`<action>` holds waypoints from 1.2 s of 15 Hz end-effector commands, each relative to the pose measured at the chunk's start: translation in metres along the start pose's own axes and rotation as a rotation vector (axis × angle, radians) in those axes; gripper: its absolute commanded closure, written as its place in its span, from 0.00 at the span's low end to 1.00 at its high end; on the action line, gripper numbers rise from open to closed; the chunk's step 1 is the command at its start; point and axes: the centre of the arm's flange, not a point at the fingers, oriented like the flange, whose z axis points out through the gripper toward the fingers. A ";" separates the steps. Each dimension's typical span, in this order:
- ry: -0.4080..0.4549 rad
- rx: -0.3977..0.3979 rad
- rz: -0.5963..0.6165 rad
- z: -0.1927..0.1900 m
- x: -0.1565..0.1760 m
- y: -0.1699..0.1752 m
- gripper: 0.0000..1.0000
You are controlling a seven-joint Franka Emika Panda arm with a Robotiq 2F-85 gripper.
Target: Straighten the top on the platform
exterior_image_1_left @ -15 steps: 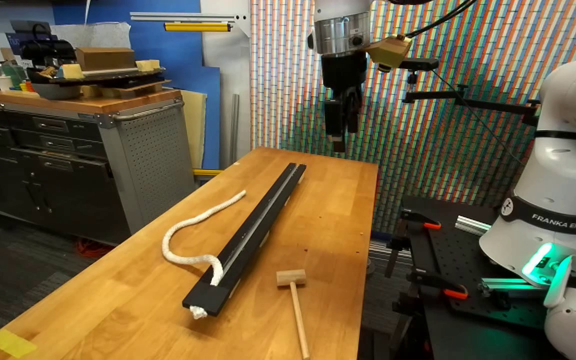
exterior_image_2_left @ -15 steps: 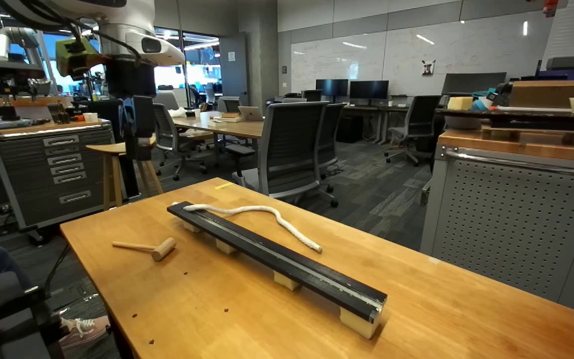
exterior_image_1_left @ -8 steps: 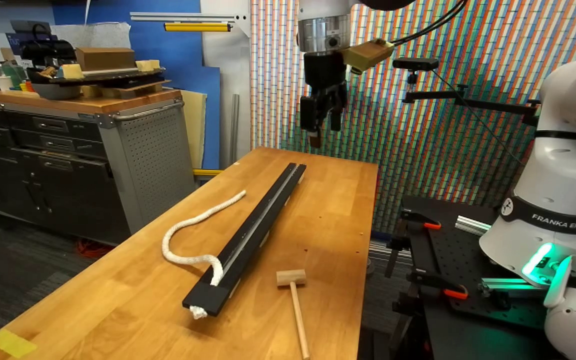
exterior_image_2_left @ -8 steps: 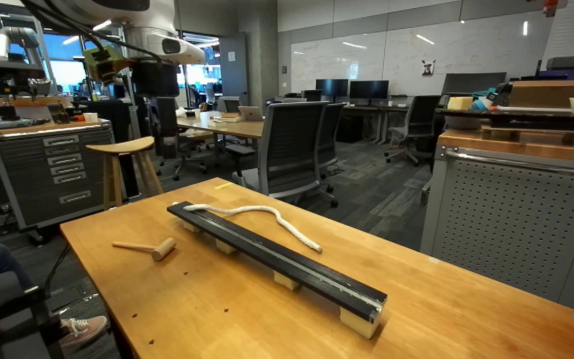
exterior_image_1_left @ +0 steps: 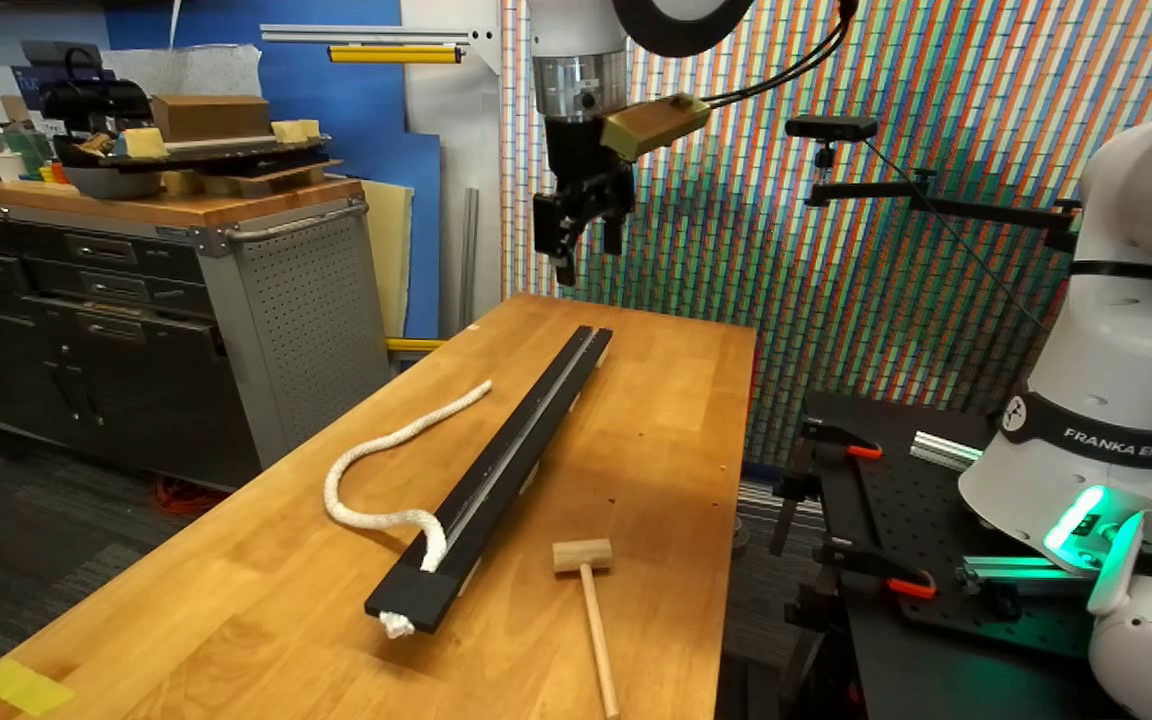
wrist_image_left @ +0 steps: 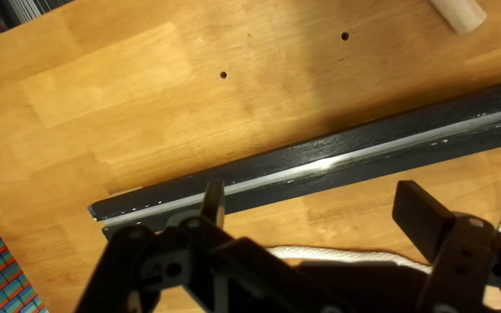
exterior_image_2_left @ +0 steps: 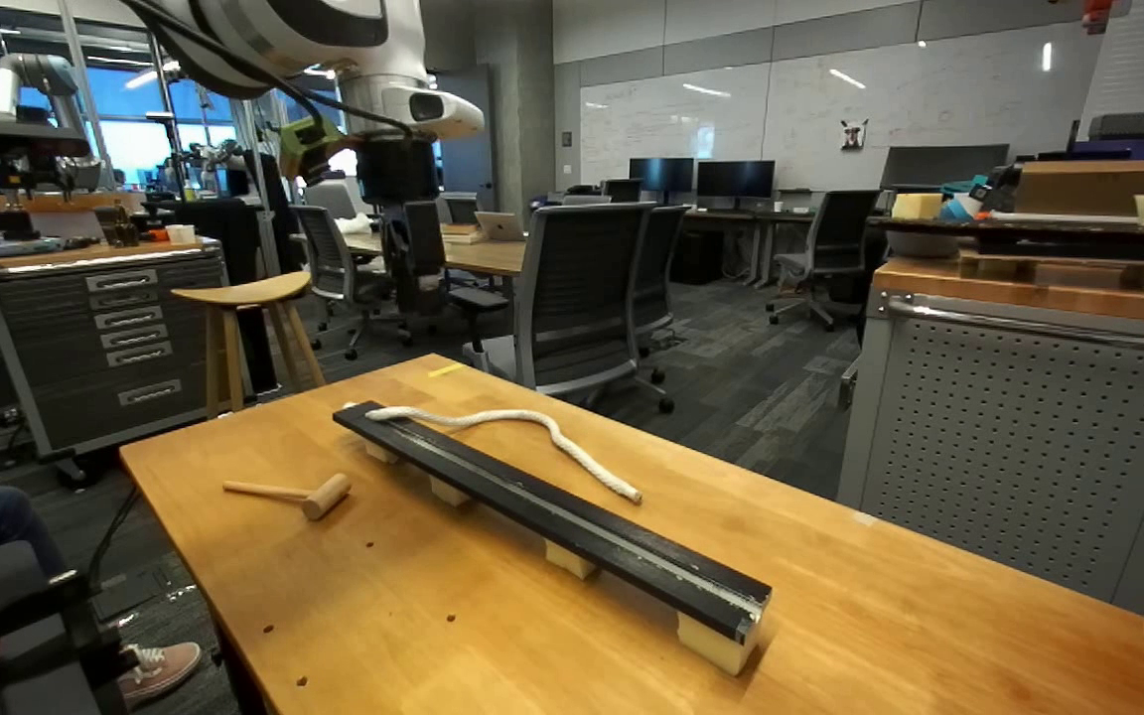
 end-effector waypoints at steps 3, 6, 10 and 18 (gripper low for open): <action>0.001 -0.016 -0.058 -0.020 0.060 -0.012 0.00; -0.018 -0.023 -0.129 -0.046 0.080 -0.013 0.00; -0.009 -0.039 -0.167 -0.073 0.109 -0.013 0.00; 0.040 -0.050 -0.134 -0.068 0.182 -0.017 0.00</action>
